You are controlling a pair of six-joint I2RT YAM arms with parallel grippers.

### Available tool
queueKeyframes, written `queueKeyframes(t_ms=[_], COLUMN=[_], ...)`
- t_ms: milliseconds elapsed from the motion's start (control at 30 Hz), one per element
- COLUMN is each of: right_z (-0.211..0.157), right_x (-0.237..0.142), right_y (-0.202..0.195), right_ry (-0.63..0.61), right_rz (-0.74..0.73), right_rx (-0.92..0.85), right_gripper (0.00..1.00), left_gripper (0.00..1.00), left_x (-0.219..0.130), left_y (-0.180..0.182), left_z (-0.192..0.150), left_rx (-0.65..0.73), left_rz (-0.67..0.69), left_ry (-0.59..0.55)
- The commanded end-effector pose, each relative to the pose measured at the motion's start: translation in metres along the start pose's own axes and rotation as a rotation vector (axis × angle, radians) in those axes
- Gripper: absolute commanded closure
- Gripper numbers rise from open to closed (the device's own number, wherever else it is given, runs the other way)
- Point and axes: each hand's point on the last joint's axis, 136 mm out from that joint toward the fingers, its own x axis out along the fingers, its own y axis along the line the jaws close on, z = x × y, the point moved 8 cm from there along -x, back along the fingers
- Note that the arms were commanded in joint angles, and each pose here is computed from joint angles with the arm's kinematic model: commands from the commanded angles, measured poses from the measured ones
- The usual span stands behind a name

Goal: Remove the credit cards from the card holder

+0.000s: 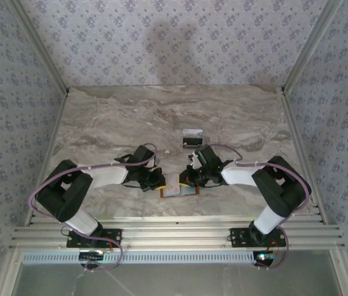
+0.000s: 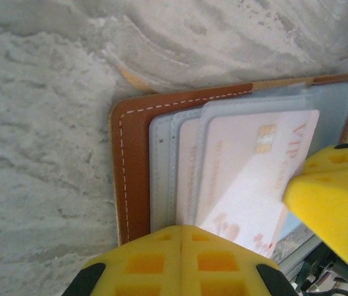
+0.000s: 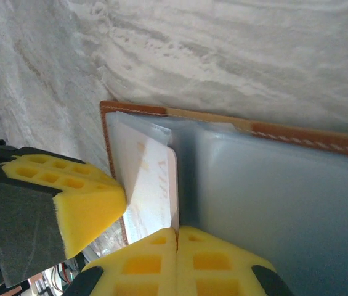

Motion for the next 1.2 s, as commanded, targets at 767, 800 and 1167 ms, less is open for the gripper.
queueKeyframes(t_ms=[767, 800, 1167], right_z=[-0.005, -0.005, -0.005], right_x=[0.006, 0.007, 0.007], right_y=[-0.001, -0.001, 0.002], right_ry=[0.069, 0.072, 0.078], right_rz=[-0.009, -0.009, -0.014], right_rx=[-0.019, -0.019, -0.025], right_gripper=[0.96, 0.96, 0.96], left_gripper=[0.84, 0.83, 0.78], left_x=[-0.014, -0.013, -0.002], left_y=[-0.014, -0.014, -0.022], left_z=[0.002, 0.002, 0.006], left_rx=[0.008, 0.009, 0.035], left_rz=[-0.035, -0.041, -0.056], left_ry=[-0.033, -0.030, -0.002])
